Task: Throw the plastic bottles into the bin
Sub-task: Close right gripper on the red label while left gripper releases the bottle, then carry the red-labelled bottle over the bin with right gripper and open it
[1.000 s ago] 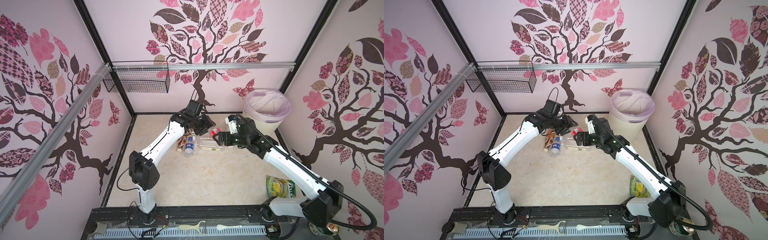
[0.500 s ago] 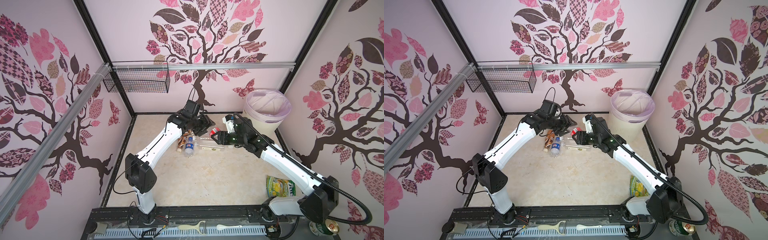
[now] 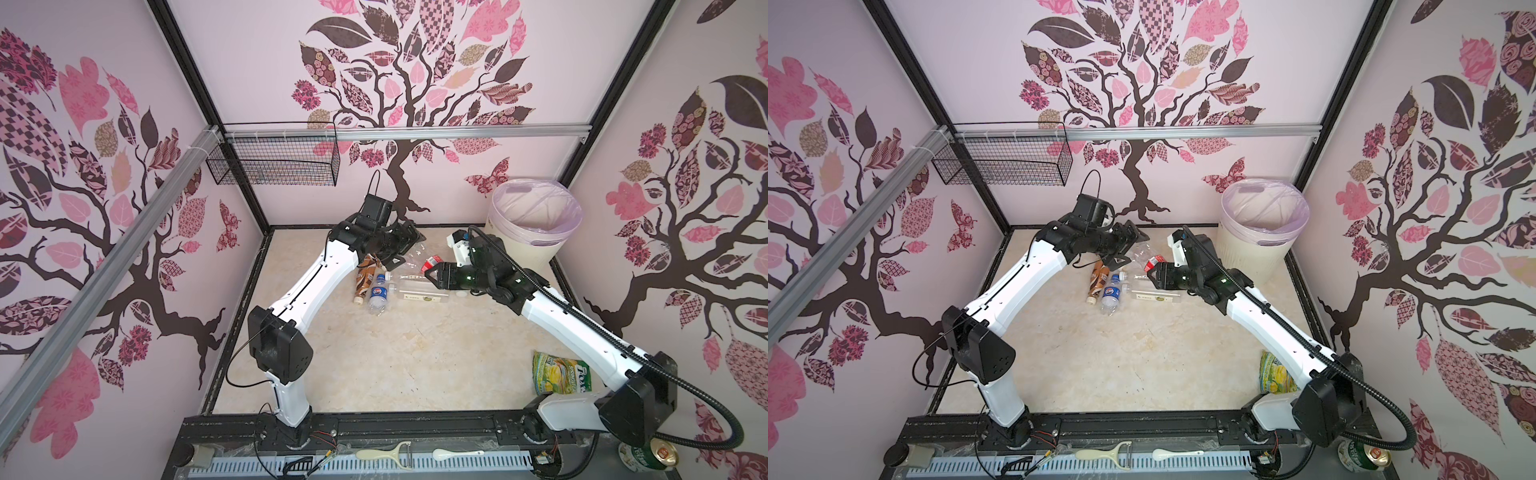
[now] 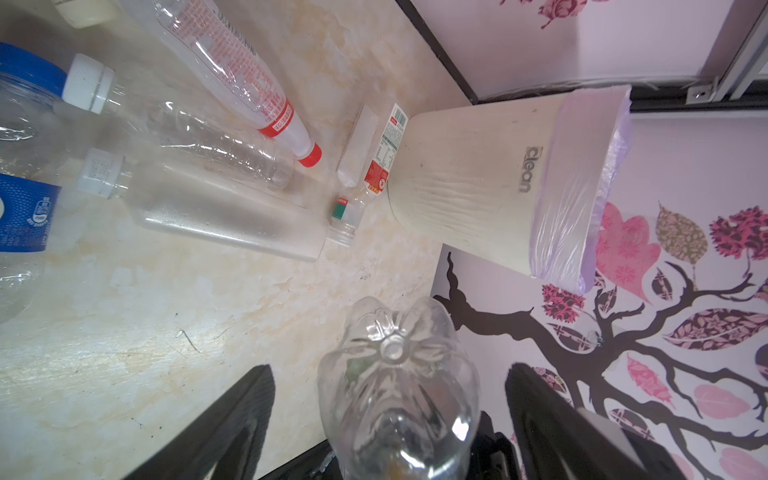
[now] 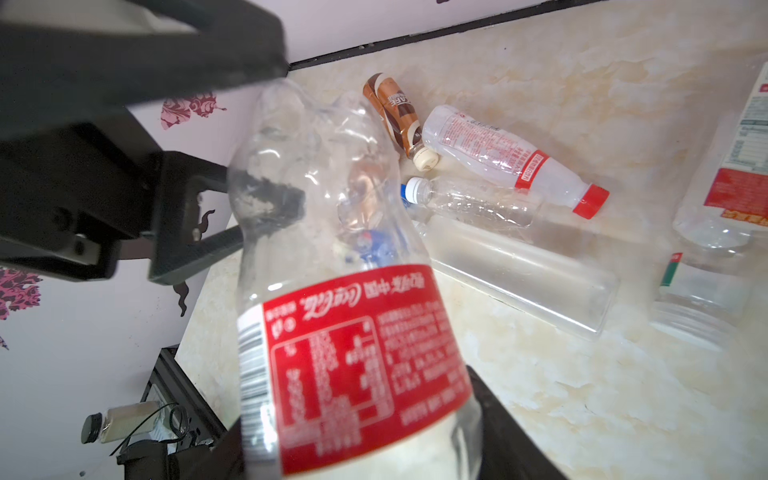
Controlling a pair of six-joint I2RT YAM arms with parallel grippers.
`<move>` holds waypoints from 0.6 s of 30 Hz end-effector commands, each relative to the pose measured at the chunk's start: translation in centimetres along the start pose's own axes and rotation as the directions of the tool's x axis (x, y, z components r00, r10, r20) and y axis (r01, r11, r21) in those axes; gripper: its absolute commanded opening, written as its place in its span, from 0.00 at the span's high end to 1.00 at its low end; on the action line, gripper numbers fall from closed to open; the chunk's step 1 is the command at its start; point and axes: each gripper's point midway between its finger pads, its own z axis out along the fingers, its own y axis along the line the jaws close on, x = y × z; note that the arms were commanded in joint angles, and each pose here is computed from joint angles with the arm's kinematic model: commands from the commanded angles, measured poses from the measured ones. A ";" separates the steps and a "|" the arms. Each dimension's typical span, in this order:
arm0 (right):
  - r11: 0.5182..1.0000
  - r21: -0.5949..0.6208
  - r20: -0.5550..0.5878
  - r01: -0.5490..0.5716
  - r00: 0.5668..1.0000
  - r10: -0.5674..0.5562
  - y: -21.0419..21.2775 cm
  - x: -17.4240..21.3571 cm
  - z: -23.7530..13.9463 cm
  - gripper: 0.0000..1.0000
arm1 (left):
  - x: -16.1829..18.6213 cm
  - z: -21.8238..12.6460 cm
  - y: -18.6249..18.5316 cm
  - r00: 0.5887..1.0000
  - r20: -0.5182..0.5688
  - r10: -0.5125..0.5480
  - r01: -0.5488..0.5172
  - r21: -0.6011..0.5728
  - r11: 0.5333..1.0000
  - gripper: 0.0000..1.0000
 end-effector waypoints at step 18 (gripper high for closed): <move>0.919 0.394 0.405 -0.002 0.898 -0.171 -2.2 -19.1 -13.0 0.46 | 1.1 -8.9 -14.3 0.997 0.052 0.057 -0.073 0.402 0.913 0.02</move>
